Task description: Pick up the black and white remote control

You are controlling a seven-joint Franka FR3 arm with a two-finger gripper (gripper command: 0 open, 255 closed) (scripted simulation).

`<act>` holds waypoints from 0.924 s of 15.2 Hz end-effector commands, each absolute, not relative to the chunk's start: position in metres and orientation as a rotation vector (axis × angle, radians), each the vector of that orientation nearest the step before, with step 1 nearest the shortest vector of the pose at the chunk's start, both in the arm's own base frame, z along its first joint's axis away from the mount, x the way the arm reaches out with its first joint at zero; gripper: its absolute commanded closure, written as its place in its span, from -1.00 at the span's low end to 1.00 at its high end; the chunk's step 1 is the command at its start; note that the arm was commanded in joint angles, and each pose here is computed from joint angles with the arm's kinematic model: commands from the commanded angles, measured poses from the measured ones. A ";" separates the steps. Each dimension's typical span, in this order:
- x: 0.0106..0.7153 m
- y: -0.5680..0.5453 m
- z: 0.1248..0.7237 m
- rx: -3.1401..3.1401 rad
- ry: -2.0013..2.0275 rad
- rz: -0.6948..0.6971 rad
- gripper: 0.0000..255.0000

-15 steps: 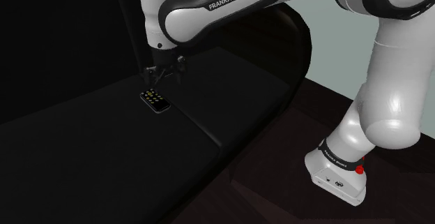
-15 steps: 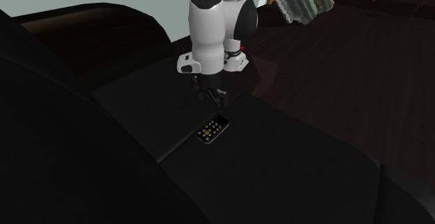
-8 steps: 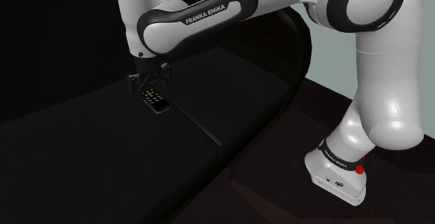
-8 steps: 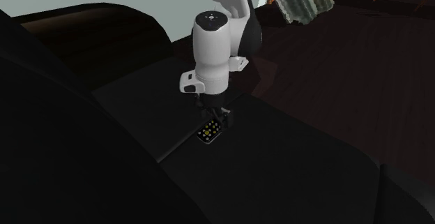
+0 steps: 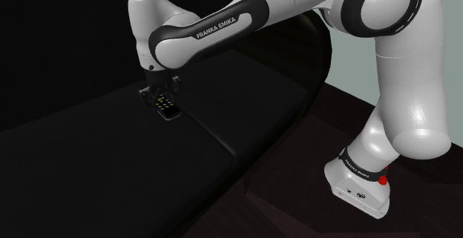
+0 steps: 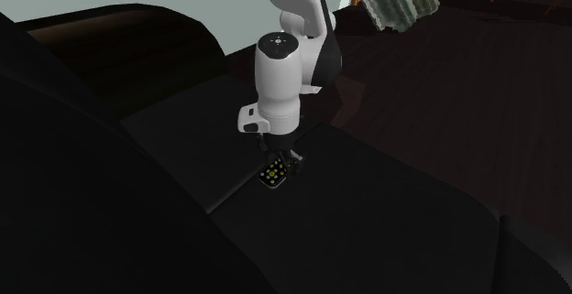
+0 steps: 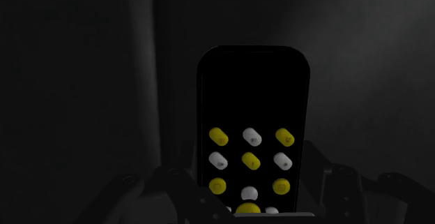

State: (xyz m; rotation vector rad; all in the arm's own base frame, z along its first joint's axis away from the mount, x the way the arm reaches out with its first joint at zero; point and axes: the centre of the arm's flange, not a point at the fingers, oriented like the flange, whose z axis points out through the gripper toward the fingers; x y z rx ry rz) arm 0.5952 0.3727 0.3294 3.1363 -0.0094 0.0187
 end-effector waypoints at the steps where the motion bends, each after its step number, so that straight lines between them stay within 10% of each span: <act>1: 0.595 0.373 0.329 3.136 -0.010 0.019 1.00; 14: 0.595 0.373 0.360 3.136 -0.010 0.019 1.00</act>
